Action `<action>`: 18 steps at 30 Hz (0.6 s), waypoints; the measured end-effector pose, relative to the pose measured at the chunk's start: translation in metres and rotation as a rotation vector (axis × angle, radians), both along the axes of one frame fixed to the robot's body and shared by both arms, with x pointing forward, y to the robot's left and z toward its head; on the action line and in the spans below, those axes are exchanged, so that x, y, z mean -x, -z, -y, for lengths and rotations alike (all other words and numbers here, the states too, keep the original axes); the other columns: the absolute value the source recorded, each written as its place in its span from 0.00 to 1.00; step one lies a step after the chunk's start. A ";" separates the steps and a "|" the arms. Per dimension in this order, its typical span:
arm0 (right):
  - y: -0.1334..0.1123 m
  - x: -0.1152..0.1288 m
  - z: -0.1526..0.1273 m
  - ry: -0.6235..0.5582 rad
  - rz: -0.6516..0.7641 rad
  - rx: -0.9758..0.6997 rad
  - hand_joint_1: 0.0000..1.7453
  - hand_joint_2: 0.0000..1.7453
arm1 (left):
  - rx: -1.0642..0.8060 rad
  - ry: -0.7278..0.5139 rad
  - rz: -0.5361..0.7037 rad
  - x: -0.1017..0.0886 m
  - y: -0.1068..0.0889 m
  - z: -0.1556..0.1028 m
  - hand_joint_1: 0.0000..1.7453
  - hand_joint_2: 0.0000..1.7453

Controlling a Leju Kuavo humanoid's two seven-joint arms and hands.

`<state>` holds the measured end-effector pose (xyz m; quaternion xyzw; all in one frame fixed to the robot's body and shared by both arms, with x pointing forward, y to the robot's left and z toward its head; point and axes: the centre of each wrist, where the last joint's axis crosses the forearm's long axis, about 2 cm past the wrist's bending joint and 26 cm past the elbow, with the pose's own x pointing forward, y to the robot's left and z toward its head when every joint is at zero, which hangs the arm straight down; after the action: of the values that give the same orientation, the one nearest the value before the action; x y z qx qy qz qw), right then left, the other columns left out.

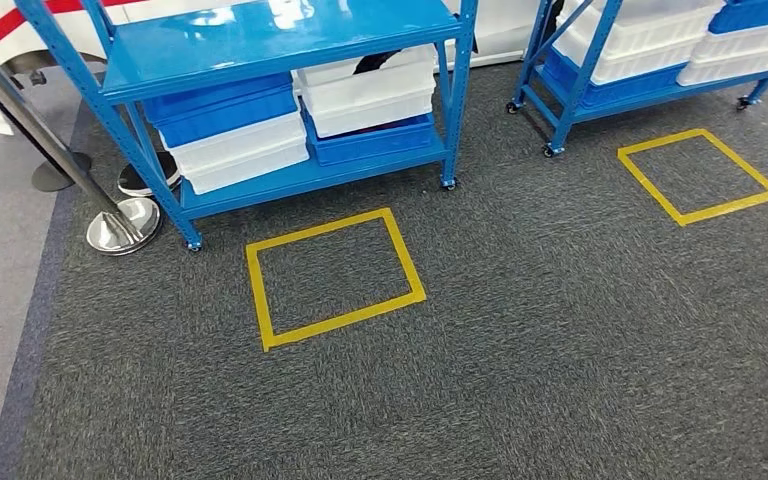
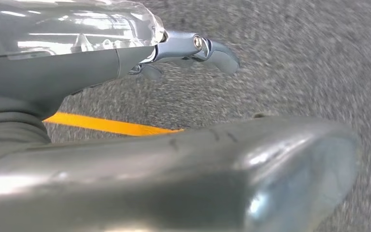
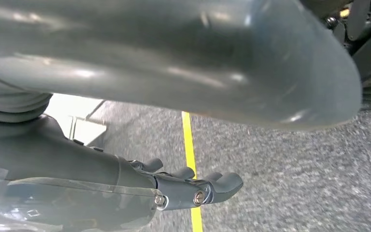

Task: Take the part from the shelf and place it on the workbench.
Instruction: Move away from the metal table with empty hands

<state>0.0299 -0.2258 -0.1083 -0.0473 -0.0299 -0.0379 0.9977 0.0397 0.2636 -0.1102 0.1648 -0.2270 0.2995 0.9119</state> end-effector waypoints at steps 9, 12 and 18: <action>-0.001 -0.005 -0.004 0.079 -0.028 -0.010 0.00 0.00 | -0.002 0.004 0.003 0.000 0.000 0.001 0.00 0.00; -0.001 -0.002 -0.003 0.109 -0.058 -0.009 0.00 0.00 | -0.002 -0.001 0.000 -0.002 0.000 0.002 0.00 0.00; 0.000 0.005 -0.002 0.109 -0.077 -0.014 0.00 0.00 | -0.003 -0.016 -0.024 0.002 0.000 0.005 0.00 0.00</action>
<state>0.0250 -0.2234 -0.1084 -0.0430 0.0113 -0.0906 0.9949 0.0381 0.2583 -0.1099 0.1714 -0.2150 0.3044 0.9120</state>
